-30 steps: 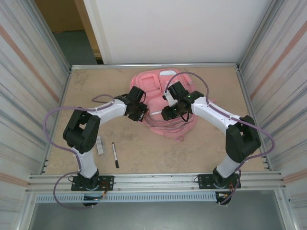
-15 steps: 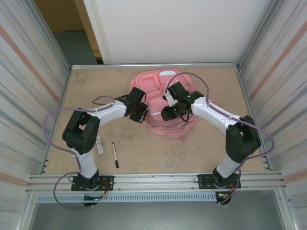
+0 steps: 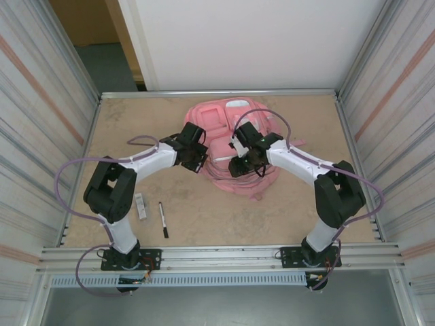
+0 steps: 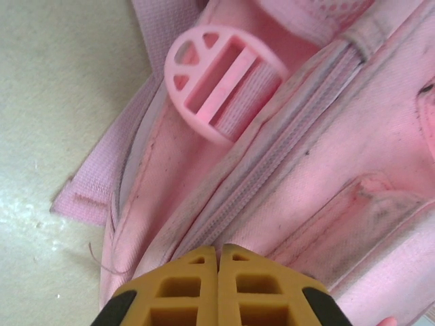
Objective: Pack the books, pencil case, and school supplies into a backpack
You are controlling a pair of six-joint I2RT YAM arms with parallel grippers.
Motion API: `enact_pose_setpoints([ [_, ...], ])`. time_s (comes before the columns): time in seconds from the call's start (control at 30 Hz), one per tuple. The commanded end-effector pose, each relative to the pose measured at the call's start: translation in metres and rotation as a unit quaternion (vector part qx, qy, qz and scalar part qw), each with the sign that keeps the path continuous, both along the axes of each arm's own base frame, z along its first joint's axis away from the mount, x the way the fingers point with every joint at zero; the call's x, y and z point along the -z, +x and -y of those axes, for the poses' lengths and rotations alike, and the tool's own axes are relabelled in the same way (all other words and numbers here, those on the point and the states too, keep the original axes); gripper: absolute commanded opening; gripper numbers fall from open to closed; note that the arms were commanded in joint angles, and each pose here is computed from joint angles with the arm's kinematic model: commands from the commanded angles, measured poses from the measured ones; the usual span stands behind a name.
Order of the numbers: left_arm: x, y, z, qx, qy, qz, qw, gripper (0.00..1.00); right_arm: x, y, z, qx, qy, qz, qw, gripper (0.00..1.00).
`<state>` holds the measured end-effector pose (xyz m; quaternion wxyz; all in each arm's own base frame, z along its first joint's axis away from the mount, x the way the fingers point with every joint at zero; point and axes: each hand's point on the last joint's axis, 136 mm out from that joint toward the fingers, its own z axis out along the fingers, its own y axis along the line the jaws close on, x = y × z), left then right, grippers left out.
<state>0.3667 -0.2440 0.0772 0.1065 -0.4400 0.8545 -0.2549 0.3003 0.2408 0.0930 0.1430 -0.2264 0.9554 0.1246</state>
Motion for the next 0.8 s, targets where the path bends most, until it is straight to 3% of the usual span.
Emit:
enact_pose_setpoints([
  [0.0, -0.024, 0.023, -0.017, -0.014, 0.038, 0.058, 0.997, 0.0, 0.01, -0.008, 0.009, 0.008, -0.027, -0.015, 1.0, 0.45],
  [0.43, -0.032, 0.056, -0.037, -0.037, 0.103, 0.099, 0.989, 0.0, 0.021, -0.019, 0.005, -0.025, -0.047, -0.032, 0.998, 0.45],
  [0.63, -0.044, 0.057, -0.032, -0.021, 0.087, 0.126, 0.988, 0.0, 0.008, -0.022, -0.005, -0.041, -0.039, -0.028, 0.998, 0.45],
  [0.77, -0.072, 0.039, -0.047, -0.007, 0.103, 0.149, 0.983, 0.23, -0.029, -0.027, -0.019, -0.073, -0.029, 0.018, 0.997, 0.44],
])
